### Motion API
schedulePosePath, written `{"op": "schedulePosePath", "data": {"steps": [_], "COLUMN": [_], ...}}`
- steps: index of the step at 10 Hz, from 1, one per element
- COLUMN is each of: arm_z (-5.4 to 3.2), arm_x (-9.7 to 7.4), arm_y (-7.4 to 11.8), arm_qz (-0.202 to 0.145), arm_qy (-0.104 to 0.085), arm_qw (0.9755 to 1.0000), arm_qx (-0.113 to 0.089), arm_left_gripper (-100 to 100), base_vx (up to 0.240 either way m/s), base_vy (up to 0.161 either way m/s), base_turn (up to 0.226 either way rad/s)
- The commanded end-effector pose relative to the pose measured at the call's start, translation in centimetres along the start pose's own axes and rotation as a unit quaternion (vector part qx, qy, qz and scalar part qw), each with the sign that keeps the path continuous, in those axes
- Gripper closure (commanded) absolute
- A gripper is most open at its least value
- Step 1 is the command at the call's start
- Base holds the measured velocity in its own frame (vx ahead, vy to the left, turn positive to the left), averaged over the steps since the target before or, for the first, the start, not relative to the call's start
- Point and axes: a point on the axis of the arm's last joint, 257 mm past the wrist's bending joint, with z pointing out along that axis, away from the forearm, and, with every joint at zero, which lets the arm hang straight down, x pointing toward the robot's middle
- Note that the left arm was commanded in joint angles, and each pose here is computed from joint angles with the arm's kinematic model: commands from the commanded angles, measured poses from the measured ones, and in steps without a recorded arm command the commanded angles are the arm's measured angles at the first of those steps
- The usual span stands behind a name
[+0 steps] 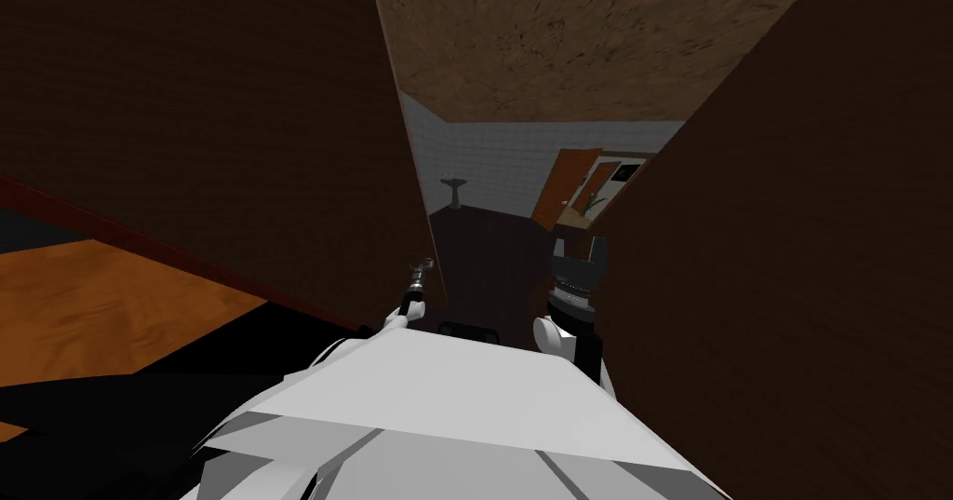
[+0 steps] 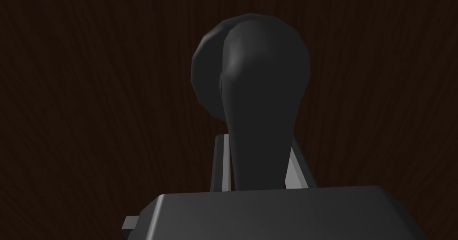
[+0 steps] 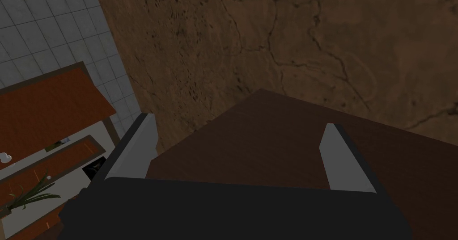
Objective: Push the door open
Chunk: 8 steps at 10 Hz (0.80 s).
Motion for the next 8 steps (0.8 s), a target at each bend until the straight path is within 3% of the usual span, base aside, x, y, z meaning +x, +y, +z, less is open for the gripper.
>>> {"op": "schedulePosePath", "data": {"steps": [1, 3, 8], "arm_z": [0.22, 0.21, 0.04], "arm_x": [-0.9, -1.5, -4.7], "arm_y": [-0.5, -0.5, -0.5], "arm_qz": [0.000, -0.001, -0.001], "arm_qy": [-0.009, -0.016, -0.056], "arm_qw": [0.9999, 0.9998, 0.9984], "arm_qx": [0.006, 0.006, 0.006], "arm_left_gripper": [100, 100, 100], "base_vx": [0.156, 0.171, 0.168], "base_vy": [-0.031, -0.021, -0.019], "base_turn": [0.029, 0.040, 0.038]}}
